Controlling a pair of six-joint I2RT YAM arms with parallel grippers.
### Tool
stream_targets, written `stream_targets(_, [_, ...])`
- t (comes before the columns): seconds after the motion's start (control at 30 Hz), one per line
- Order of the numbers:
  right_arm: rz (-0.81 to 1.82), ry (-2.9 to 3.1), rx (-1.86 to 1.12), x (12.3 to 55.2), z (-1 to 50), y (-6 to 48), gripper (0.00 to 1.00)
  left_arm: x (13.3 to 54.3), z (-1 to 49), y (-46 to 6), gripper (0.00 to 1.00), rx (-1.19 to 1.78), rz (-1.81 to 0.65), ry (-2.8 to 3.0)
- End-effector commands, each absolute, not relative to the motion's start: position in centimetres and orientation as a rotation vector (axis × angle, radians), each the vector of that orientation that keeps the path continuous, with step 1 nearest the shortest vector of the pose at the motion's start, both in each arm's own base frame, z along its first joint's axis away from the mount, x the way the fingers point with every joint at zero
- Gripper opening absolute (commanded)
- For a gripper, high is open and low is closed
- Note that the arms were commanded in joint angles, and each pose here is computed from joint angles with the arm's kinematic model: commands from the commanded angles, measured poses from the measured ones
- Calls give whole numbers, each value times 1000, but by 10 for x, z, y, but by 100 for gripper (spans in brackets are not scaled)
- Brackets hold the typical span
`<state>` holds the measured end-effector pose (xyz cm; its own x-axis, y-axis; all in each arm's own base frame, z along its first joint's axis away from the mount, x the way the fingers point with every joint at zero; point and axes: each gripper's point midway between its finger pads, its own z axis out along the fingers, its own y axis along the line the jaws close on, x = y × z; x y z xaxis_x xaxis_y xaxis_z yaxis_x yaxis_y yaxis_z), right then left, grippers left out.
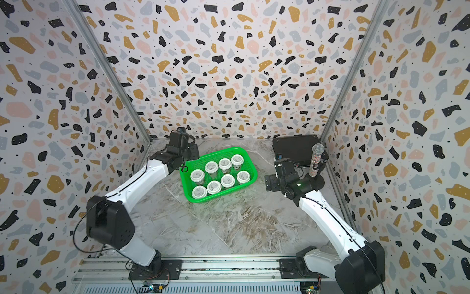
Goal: Put the yogurt in the basket
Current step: Reset both arms
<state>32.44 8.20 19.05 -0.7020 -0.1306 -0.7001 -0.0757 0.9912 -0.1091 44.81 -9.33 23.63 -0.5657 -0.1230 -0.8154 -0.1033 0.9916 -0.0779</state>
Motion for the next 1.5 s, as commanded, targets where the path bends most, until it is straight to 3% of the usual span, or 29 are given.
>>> stream_targets(0.0, [-356,2254,70,336,190,25,99,420,236,-45,86,-247,220,2084])
stream_targets(0.07, [-426,2242,145,339,178,3,100,399,237,-19,98,-291,352,2021])
stream_targets(0.2, [-507,2239,239,345,155,-27,99,364,225,13,100,-325,521,1933])
stream_targets(0.33, [-537,2218,206,357,131,-39,99,345,192,14,99,-221,534,1940])
stream_targets(0.57, [-326,2233,139,377,91,-33,99,343,149,-19,99,52,347,1917])
stream_targets(0.73, [-222,2125,89,385,91,-26,99,350,130,-40,99,165,172,1895])
stream_targets(1.47, [-173,1957,25,381,85,-16,100,372,97,-7,99,15,148,1946])
